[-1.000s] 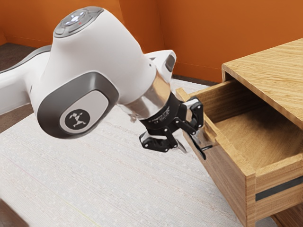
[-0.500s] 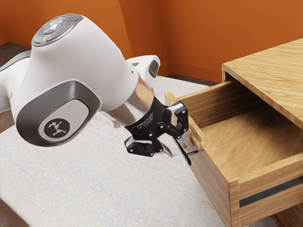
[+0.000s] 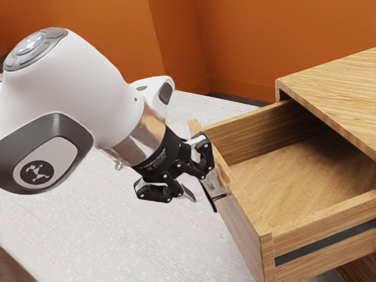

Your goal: Pull the drawer handle with one arm to open the drawer

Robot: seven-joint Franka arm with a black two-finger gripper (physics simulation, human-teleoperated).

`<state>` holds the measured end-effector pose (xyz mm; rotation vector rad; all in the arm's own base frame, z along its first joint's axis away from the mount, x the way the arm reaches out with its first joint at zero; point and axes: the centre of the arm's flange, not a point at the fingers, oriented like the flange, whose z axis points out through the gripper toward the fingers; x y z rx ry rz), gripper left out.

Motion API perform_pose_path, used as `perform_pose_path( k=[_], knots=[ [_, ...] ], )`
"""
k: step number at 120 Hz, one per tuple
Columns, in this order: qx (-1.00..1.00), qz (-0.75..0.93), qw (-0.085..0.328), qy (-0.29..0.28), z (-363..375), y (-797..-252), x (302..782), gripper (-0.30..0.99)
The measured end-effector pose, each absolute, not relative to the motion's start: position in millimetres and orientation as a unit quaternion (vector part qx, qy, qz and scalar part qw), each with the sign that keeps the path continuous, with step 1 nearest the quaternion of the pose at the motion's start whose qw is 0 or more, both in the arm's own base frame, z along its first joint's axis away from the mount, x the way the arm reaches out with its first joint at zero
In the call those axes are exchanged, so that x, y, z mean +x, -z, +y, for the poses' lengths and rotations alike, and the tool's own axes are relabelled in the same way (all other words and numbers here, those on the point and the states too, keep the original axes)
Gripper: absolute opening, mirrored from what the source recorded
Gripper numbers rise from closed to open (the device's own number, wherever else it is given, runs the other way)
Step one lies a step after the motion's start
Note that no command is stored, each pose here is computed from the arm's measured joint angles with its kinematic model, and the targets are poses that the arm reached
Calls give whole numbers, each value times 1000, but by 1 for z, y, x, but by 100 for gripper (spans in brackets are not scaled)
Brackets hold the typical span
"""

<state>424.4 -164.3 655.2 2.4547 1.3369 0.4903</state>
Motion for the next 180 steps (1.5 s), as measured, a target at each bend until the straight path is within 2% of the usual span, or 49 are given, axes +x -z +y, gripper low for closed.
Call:
perform_pose_path(
  k=[180],
  knots=[
    [839, 479, 190, -173, -123, -656, 364, 20]
  ],
)
